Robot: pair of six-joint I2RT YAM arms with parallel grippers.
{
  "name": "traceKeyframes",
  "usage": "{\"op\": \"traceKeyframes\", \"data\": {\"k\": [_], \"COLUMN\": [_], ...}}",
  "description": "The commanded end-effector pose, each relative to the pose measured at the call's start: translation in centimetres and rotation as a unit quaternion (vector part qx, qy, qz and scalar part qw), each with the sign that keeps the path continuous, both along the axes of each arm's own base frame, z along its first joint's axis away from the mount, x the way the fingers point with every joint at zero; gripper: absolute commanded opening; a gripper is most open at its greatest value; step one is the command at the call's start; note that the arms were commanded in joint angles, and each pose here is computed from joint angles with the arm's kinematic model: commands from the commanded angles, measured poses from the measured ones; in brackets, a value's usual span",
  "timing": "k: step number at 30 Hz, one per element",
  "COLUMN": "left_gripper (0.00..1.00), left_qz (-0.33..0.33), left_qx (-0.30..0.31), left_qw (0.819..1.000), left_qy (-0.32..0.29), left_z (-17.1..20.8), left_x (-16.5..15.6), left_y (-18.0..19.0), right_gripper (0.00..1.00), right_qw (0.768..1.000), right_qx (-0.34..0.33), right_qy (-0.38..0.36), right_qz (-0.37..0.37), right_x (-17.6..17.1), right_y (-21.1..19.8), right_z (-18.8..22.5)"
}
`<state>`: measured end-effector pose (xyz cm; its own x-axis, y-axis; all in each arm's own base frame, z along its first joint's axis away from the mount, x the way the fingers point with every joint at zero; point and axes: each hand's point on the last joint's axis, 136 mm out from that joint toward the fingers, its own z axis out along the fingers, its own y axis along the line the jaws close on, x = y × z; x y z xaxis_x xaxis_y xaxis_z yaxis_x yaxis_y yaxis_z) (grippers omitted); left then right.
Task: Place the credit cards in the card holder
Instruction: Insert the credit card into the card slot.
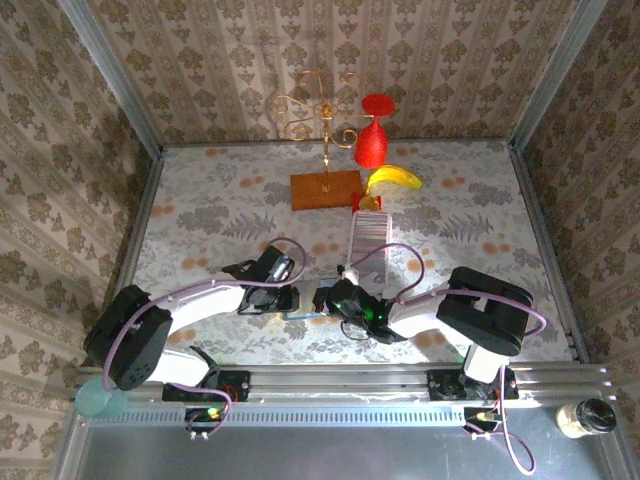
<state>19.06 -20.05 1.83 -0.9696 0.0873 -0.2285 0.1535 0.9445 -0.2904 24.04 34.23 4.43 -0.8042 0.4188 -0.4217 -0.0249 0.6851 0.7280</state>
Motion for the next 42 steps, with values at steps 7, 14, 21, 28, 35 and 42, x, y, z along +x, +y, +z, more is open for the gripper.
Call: {"op": "traceKeyframes", "data": {"k": [7,14,21,28,35,42], "left_gripper": [0.3,0.29,0.29,0.28,0.29,0.38], "left_qz": [-0.014,-0.012,-0.014,-0.013,-0.012,-0.005], "left_qx": [0.032,0.031,0.029,0.027,0.027,0.018], "left_qw": [0.999,0.999,0.999,0.999,0.999,1.0], "left_qy": [0.024,0.023,0.025,0.026,0.027,0.022], "left_z": [-2.5,-2.4,-2.4,-2.5,-2.5,-2.1], "left_x": [-1.5,-1.5,-1.7,-1.7,-1.8,-1.7], "left_y": [0.8,0.8,0.7,0.7,0.7,0.5], "right_gripper": [0.0,0.0,0.0,0.0,0.0,0.0], "right_qw": [0.999,0.999,0.999,0.999,0.999,0.999], "right_qx": [-0.016,-0.013,-0.014,-0.008,0.005,0.009], "right_qy": [-0.038,-0.027,-0.02,-0.022,-0.016,0.003], "right_qz": [-0.027,-0.037,-0.045,-0.043,-0.045,-0.032], "right_x": [0.3,0.4,0.4,0.5,0.4,-0.7], "right_y": [-1.3,-1.4,-1.5,-1.1,-0.8,-0.5], "right_z": [1.9,0.7,-0.3,-0.6,-1.1,-1.7]}}
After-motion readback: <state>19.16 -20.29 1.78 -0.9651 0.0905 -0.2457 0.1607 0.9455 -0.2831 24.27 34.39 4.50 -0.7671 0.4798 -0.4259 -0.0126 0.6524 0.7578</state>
